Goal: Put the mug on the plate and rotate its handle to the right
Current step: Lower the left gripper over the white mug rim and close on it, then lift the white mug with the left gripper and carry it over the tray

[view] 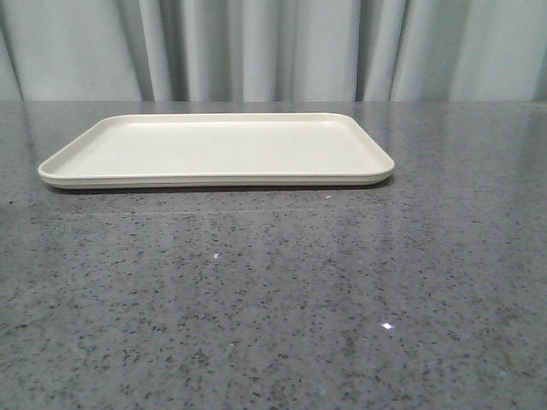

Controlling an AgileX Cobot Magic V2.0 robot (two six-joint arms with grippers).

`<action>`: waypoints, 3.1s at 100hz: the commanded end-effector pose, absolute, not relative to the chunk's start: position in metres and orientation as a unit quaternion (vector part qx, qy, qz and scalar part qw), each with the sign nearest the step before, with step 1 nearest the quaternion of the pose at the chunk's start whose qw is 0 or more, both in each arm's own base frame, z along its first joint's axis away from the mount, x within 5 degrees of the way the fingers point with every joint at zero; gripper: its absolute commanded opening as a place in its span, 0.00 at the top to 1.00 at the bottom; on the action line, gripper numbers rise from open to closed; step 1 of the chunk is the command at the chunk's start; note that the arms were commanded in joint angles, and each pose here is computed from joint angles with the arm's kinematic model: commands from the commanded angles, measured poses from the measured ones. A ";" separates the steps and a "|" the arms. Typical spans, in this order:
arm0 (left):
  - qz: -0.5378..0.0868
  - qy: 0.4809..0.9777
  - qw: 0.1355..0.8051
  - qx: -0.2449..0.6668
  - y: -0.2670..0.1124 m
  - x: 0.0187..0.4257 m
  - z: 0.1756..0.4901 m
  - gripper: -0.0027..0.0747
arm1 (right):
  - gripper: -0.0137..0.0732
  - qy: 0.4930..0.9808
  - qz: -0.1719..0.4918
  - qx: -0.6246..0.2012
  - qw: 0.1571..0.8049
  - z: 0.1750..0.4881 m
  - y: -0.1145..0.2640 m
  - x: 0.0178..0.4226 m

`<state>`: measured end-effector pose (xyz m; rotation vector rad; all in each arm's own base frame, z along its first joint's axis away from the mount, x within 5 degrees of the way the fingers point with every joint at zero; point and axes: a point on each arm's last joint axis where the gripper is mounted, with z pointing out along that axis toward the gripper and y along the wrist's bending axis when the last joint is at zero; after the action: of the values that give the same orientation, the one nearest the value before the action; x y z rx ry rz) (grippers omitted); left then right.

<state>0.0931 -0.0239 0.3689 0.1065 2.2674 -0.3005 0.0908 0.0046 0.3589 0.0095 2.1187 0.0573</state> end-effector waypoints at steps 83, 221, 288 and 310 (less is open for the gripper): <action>-0.139 0.885 0.443 0.037 -0.027 0.096 0.382 0.55 | 0.36 0.850 0.027 0.003 0.526 0.373 0.005 0.094; -0.073 0.958 0.278 -0.003 -0.019 0.191 0.324 0.20 | 0.25 0.848 0.027 0.003 0.529 0.374 0.005 0.094; -0.108 0.950 0.294 -0.011 -0.025 0.193 0.339 0.99 | 0.25 0.848 0.027 0.003 0.529 0.374 0.005 0.094; -0.172 0.928 0.331 -0.019 -0.035 0.197 0.373 0.99 | 0.25 0.848 0.027 0.003 0.529 0.374 0.005 0.094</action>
<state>0.1941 -0.0278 0.3475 -0.0319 2.5501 -0.3480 0.0906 0.0047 0.3586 0.0100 2.1224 0.0588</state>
